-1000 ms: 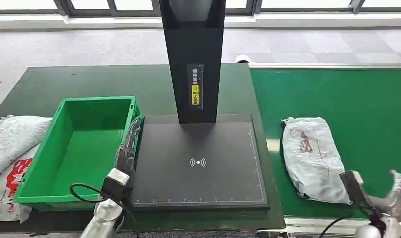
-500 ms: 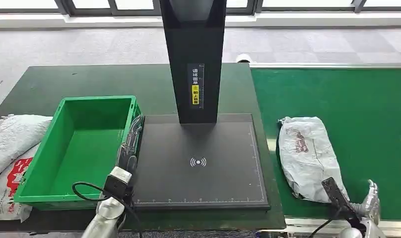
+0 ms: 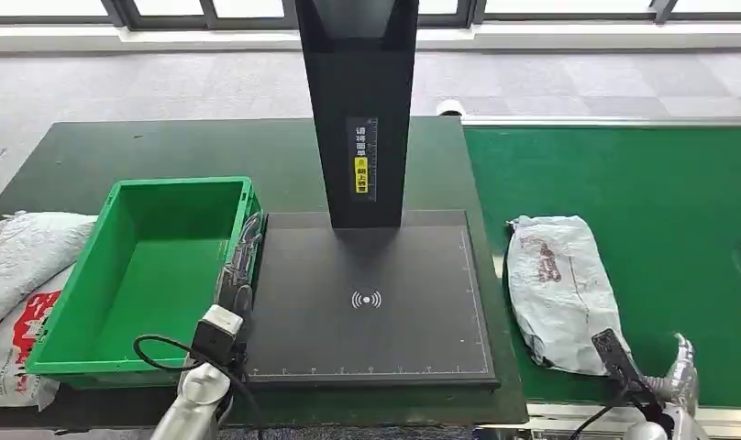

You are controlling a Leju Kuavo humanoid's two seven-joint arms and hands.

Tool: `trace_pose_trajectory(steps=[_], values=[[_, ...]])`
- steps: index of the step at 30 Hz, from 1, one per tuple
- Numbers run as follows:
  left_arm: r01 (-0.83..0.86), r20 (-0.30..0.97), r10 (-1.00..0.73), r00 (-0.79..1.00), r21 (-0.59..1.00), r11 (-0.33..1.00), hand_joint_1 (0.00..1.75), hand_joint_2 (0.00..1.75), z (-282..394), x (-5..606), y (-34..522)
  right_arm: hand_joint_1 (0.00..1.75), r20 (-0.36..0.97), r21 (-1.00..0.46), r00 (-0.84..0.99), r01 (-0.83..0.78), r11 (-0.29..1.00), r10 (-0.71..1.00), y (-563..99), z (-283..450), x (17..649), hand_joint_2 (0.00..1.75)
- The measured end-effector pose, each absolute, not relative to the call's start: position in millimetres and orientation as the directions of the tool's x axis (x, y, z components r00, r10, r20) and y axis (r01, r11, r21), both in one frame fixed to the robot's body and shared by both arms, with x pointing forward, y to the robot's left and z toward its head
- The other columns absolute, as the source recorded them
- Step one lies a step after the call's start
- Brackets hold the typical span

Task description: Moved the parcel from conveyor to table for the left to box.

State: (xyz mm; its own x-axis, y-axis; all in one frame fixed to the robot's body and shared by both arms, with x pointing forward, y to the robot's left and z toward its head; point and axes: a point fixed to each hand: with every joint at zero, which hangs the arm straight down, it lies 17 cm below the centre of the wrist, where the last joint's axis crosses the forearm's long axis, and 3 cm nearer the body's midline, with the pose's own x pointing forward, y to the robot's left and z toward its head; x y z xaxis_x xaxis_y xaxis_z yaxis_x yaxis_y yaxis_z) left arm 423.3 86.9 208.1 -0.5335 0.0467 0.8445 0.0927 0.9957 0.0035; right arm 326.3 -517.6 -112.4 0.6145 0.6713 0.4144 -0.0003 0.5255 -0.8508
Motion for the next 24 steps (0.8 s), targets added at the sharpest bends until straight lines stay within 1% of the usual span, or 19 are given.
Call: trace_pose_trajectory(steps=[7, 13, 20, 22, 24], values=[[0.093, 0.845, 0.047, -0.533, 0.003, 0.996, 0.0, 0.0, 208, 423, 87, 0.0, 0.416, -0.85, 0.613, 0.0, 0.527, 0.672, -517, -112, 326, 1.75], [0.106, 0.852, 0.076, -0.518, -0.024, 0.994, 0.0, 0.0, 208, 429, 86, 0.0, 0.473, -0.83, 0.536, 0.006, 0.557, 0.699, -490, -109, 342, 1.75], [0.108, 0.851, 0.077, -0.52, -0.024, 0.994, 0.0, 0.0, 208, 434, 84, 0.0, 0.555, -0.783, 0.476, 0.022, 0.621, 0.682, -458, -108, 351, 1.75], [0.099, 0.85, 0.071, -0.522, -0.023, 0.995, 0.0, 0.0, 209, 436, 83, 0.0, 0.606, -0.745, 0.418, 0.001, 0.667, 0.677, -427, -104, 369, 1.75], [0.087, 0.849, 0.065, -0.524, -0.022, 0.996, 0.0, 0.0, 212, 440, 81, 0.0, 0.637, -0.728, 0.364, -0.003, 0.685, 0.679, -389, -90, 403, 1.75]])
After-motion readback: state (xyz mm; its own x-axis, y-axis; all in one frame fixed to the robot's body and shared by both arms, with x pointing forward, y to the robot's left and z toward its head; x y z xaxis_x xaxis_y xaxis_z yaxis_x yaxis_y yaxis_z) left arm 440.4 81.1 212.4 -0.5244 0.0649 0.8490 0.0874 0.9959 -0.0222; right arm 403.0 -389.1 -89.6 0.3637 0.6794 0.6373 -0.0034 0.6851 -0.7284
